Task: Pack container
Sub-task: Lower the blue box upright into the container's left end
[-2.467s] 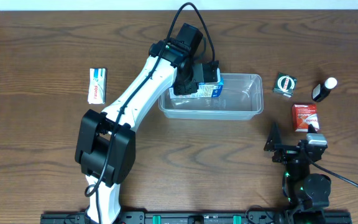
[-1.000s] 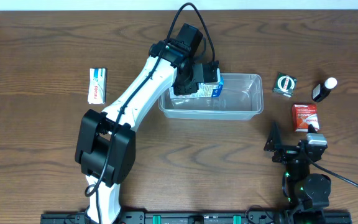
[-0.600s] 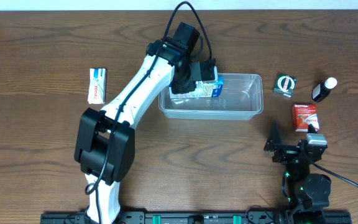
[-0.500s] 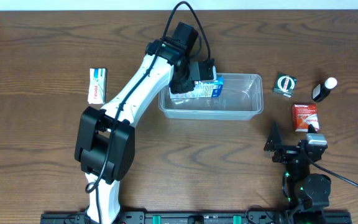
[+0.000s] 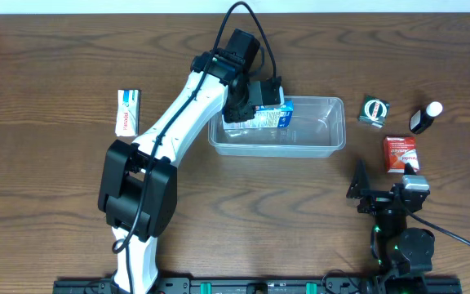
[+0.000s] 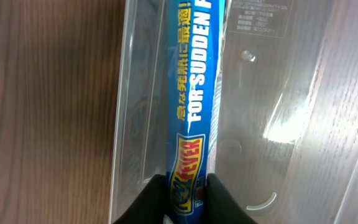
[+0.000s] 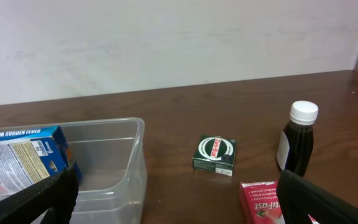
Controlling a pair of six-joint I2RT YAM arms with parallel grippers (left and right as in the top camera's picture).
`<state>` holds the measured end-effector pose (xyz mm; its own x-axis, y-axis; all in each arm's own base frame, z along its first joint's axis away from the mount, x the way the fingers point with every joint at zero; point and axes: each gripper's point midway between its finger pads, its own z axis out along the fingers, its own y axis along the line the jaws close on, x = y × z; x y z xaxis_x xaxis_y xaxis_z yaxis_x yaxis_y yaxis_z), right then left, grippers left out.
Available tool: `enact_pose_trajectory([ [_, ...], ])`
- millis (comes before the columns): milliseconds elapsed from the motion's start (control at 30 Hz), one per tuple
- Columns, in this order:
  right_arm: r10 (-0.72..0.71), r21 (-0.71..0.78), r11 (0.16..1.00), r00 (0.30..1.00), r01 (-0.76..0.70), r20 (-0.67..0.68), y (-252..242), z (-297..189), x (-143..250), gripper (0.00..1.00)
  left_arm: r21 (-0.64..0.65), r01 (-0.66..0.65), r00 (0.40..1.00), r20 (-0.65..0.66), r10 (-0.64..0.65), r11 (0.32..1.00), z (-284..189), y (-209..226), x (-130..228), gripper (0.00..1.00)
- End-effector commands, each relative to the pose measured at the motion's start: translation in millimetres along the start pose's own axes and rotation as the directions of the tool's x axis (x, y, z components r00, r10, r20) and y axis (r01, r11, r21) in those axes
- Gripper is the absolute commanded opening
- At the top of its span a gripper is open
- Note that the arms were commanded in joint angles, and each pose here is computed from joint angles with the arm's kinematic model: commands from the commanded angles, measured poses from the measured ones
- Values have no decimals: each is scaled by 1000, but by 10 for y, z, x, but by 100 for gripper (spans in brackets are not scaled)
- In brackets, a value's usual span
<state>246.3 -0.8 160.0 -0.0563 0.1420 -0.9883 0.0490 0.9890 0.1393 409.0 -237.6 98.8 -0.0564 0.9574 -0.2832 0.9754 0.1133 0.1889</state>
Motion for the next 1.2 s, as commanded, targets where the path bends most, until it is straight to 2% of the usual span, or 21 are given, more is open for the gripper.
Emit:
enact_pose_trajectory([
  [0, -10, 8, 1000, 1000, 10, 3, -24, -2, -2, 99, 24, 1, 1000, -24, 0, 1000, 108, -35, 84, 19],
  [267, -10, 8, 1000, 1000, 10, 3, -24, -2, -2, 99, -27, 11, 996, -86, -13, 1000, 94, 87, 238, 19],
  [600, -10, 9, 1000, 1000, 10, 3, -25, -2, -2, 99, -33, 17, 996, -92, -20, 999, 88, 113, 275, 19],
  [633, -10, 8, 1000, 1000, 10, 3, -24, -2, -2, 99, -33, 17, 996, -92, -20, 999, 88, 113, 275, 21],
  [700, -10, 9, 1000, 1000, 10, 3, -25, -2, -2, 99, -33, 17, 996, -92, -20, 999, 88, 113, 275, 44],
  [733, -10, 8, 1000, 1000, 10, 3, -24, -2, -2, 99, -33, 17, 996, -92, -20, 999, 88, 113, 275, 49],
  [933, -10, 8, 1000, 1000, 10, 3, -24, -2, -2, 99, -39, 17, 996, -87, -20, 999, 59, 119, 262, 54],
  [1167, -10, 9, 1000, 1000, 10, 3, -25, -2, -2, 99, -96, 50, 998, -29, -53, 994, -212, 196, 131, 59],
])
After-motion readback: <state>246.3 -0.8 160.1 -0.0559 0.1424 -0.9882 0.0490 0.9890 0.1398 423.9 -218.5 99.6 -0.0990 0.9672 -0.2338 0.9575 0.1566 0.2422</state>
